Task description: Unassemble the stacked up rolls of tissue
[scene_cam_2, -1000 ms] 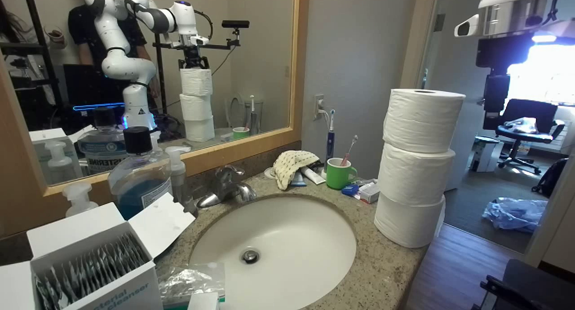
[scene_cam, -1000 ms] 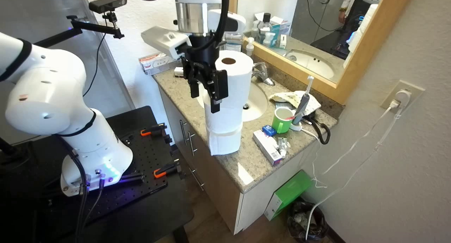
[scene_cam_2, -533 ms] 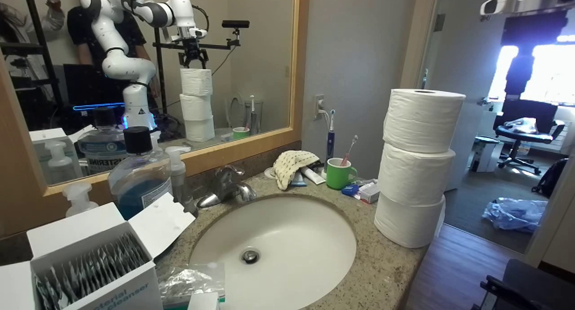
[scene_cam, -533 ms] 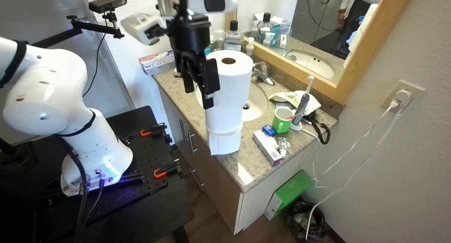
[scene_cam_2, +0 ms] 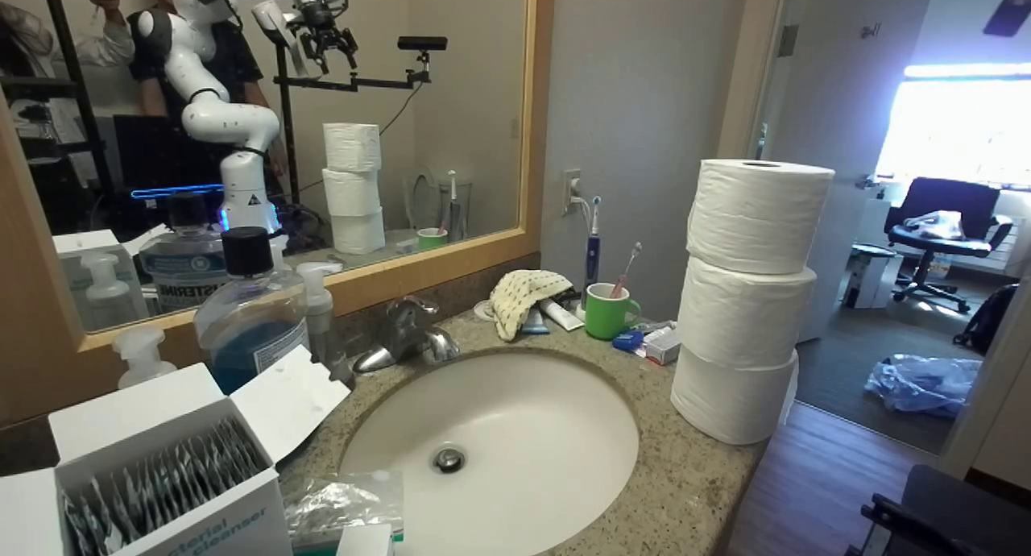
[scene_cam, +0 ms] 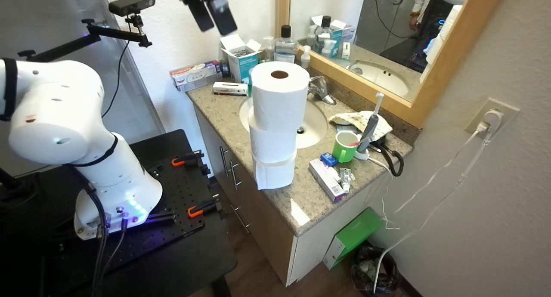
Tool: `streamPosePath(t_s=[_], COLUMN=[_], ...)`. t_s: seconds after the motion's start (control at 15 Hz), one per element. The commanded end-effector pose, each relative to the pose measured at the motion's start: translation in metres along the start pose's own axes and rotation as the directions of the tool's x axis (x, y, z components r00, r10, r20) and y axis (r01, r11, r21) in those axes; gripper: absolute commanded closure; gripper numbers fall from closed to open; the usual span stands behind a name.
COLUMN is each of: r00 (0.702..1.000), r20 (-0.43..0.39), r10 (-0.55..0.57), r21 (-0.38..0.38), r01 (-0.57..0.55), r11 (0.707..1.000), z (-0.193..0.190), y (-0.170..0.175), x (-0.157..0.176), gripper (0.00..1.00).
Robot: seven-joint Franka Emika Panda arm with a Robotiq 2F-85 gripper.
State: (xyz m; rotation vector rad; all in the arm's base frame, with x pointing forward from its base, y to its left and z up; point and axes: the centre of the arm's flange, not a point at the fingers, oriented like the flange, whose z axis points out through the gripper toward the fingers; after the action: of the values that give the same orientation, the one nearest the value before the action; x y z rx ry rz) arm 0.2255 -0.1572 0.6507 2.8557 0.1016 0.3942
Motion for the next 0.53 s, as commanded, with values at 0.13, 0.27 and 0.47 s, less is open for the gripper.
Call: streamPosePath(t_s=[0.13, 0.27, 0.47], r00=[0.989, 0.981, 0.982], r20=[-0.096, -0.122, -0.104], r10=[-0.117, -0.153, -0.159], r21=[0.031, 0.058, 0.088], r01=[0.120, 0.161, 0.168], r11=[0.992, 0.985, 0.982], z=[-0.073, -0.083, -0.078], y=[-0.008, -0.009, -0.014], x=[0.088, 0.117, 0.156], gripper=[0.00, 0.00, 0.00])
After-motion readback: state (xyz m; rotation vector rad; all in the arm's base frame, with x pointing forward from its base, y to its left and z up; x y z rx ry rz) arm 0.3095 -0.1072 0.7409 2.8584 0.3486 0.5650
